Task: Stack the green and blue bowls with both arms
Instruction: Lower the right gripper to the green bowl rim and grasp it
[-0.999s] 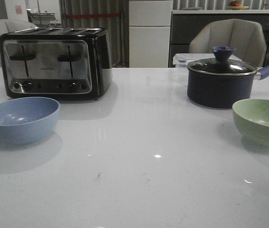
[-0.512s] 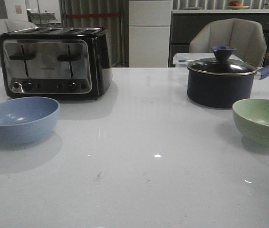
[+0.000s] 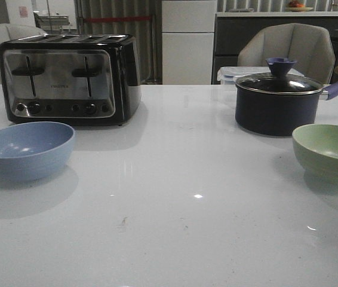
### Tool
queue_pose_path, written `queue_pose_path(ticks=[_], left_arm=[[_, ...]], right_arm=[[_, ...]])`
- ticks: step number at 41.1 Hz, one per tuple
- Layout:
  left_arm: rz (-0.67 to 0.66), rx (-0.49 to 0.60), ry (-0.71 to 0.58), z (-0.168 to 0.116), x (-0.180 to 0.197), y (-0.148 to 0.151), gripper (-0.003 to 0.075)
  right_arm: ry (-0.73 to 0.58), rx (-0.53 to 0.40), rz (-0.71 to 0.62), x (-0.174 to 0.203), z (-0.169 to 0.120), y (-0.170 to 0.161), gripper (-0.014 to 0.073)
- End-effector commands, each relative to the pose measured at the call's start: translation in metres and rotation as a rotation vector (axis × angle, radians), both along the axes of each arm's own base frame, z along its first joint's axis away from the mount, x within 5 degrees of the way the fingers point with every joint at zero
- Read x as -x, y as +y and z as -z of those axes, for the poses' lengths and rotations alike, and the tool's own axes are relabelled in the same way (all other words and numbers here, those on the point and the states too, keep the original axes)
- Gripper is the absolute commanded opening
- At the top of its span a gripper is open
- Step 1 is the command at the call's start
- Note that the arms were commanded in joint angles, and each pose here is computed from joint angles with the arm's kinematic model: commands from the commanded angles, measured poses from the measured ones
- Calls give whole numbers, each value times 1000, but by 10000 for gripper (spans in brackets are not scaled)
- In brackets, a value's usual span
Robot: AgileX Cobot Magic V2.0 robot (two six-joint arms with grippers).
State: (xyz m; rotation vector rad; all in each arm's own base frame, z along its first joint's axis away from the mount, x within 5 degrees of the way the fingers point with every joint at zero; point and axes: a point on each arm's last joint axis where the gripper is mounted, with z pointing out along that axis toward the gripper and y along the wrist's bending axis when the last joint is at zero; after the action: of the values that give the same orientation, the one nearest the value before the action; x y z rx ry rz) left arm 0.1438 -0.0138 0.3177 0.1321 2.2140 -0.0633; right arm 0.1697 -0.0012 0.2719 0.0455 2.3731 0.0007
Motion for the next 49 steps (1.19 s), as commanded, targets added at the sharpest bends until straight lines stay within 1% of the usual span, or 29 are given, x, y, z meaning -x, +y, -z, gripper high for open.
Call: queue_pose_path(ticks=[1, 7, 14, 19, 26, 35, 41, 49], left_arm=[[-4, 20, -115, -15, -5, -1, 486], [-5, 21, -126, -16, -6, -1, 486], [-5, 21, -126, -16, -6, -1, 486], [-5, 21, -126, -16, -6, -1, 486], [-5, 21, -126, -16, -6, -1, 486], [-4, 21, -122, -16, -5, -1, 486], [-4, 21, -122, -16, -6, -1, 486], [-4, 21, -122, -16, -6, -1, 486]], right_arm=[[-97, 19, -7, -13, -14, -1, 555], [-50, -2, 41, -34, -16, -9, 555], [24, -43, 133, -63, -17, -28, 555], [75, -49, 151, -85, -18, -35, 555], [159, -57, 152, -117, -11, -39, 555], [252, -61, 141, -155, 8, -45, 552], [319, -61, 114, -177, 31, -47, 552], [349, -83, 115, -198, 54, -48, 552]])
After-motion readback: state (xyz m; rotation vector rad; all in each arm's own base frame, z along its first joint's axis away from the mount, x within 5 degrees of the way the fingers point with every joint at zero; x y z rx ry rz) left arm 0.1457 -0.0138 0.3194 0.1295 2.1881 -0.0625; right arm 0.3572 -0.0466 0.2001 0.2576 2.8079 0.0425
